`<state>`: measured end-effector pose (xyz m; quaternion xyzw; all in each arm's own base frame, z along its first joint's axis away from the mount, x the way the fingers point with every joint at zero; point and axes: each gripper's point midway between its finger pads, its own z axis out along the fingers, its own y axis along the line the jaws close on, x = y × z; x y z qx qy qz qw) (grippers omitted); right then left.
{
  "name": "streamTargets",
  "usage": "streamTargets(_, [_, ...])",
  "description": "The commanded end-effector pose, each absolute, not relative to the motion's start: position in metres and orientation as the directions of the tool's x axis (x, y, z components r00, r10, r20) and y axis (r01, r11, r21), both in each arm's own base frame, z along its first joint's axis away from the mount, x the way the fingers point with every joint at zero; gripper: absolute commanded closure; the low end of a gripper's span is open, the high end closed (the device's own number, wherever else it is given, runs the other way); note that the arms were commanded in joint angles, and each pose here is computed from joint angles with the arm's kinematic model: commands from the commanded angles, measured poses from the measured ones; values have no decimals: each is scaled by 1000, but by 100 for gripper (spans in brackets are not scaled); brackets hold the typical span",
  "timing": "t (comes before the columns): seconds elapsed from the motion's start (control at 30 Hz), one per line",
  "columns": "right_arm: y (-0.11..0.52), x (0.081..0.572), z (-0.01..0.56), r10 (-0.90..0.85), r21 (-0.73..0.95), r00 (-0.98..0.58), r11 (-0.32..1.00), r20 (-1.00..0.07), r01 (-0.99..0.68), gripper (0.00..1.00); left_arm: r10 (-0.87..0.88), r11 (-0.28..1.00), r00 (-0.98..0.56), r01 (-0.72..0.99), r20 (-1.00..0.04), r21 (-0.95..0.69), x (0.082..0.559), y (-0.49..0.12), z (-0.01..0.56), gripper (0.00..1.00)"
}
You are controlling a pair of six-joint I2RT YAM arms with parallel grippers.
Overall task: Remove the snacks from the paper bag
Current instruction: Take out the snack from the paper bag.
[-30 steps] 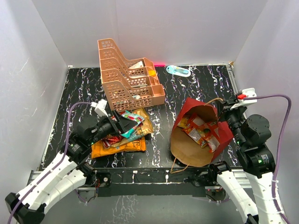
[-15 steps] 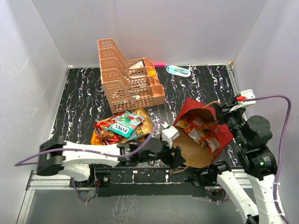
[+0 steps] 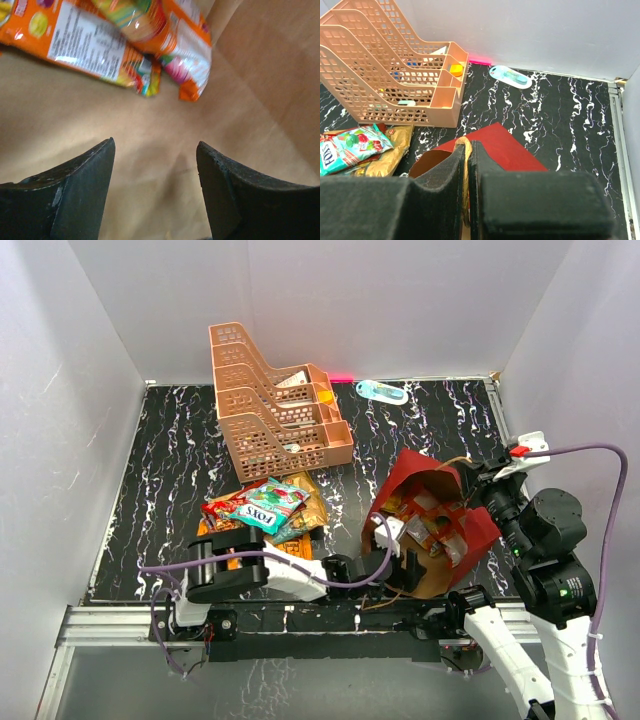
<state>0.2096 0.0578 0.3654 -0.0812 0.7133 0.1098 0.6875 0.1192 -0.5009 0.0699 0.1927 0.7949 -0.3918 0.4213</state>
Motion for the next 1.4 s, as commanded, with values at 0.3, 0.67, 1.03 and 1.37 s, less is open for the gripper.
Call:
streamTargets(0.3, [61,206,405,81,58,70,956,-994,-288,93,-481,476,-649,372,-590,-797,192,-543,114,58])
streamTargets(0.67, [63,210,404,84,63,61,954,-995,-293,92,-506,521,-573,392,-644,-758,212,-550,115,62])
streamTargets(1.03, [61,207,401,75,54,63,957,-995,-286,92,-519,475,-516,489,-681,-732,180,-538,159,67])
streamTargets(1.37, [60,207,409,73,49,75,957,-994,-285,92,-361,509,-436,649,-824,-566,155,-556,138,70])
